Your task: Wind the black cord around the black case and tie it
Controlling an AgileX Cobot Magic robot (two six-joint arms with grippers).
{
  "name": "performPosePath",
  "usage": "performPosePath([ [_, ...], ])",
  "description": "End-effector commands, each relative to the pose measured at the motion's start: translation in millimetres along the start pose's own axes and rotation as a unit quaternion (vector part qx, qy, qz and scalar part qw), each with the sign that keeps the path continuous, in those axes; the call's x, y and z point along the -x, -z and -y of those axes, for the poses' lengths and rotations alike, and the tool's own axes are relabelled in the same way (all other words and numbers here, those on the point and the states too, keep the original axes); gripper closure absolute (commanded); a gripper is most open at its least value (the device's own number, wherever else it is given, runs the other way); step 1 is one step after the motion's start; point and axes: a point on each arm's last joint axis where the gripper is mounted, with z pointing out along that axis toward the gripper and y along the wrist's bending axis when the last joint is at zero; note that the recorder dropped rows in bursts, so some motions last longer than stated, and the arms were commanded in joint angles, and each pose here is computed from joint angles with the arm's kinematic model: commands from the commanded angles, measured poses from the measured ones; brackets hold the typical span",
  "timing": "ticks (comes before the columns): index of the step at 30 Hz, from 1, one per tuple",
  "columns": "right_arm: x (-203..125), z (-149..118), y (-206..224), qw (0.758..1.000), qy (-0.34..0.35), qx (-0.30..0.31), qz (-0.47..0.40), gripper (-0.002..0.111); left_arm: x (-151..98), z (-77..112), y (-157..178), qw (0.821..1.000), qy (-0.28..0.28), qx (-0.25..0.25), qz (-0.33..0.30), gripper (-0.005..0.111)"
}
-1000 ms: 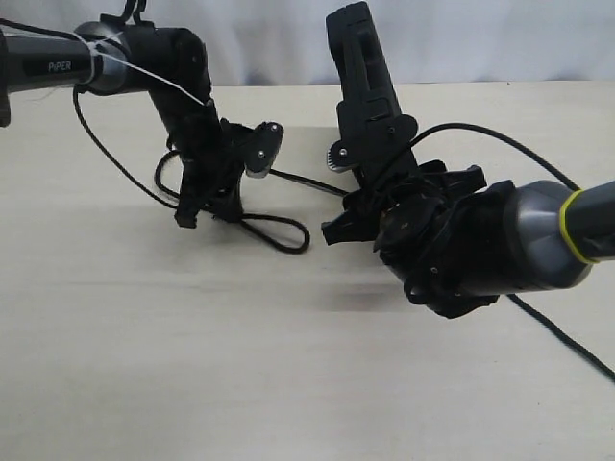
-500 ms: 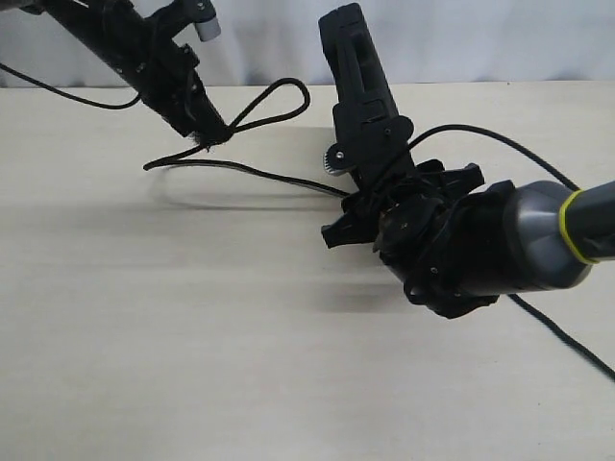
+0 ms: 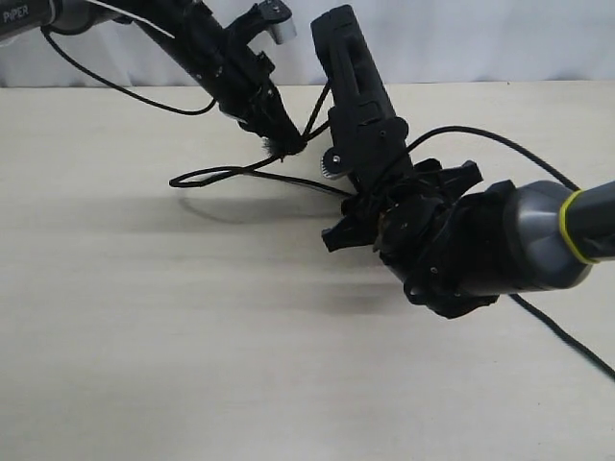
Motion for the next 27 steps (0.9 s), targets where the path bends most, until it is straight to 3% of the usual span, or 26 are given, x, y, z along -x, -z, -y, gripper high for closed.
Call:
performPosePath([
  [1, -25, -26, -4, 0.987, 0.072, 0.125, -0.067, 0.104, 10, -7.9, 8, 0.997, -0.027, 0.058, 0.038, 0.107],
  [4, -25, -27, -3, 0.986, 0.088, 0.129, -0.066, 0.103, 17, -9.1, 7, 0.994, -0.034, 0.077, 0.065, 0.107],
  [5, -25, -27, -3, 0.985, 0.09, 0.129, -0.065, 0.096, 17, -9.6, 7, 0.994, -0.033, 0.079, 0.067, 0.107],
  [7, -26, -27, -3, 0.985, 0.09, 0.13, -0.066, 0.068, 18, -9.5, 7, 0.994, -0.031, 0.079, 0.073, 0.107],
  [8, -24, -26, -2, 0.985, 0.092, 0.13, -0.062, 0.042, 18, -10.1, 7, 0.993, -0.031, 0.082, 0.074, 0.107],
  [10, -10, -15, 14, 0.987, 0.073, 0.13, -0.059, 0.02, 24, -8.8, 16, 0.991, -0.031, 0.095, 0.091, 0.107],
  [16, 28, 16, 74, 0.981, 0.023, 0.19, -0.028, 0.019, 25, -8.4, 20, 0.99, -0.031, 0.098, 0.097, 0.107],
  [22, 45, 59, 112, 0.987, -0.038, 0.157, 0.004, 0.02, 26, -9.0, 20, 0.99, -0.03, 0.101, 0.099, 0.107],
  [27, 62, 105, 112, 0.977, -0.151, 0.143, 0.049, 0.033, 26, -8.9, 20, 0.99, -0.029, 0.101, 0.1, 0.107],
])
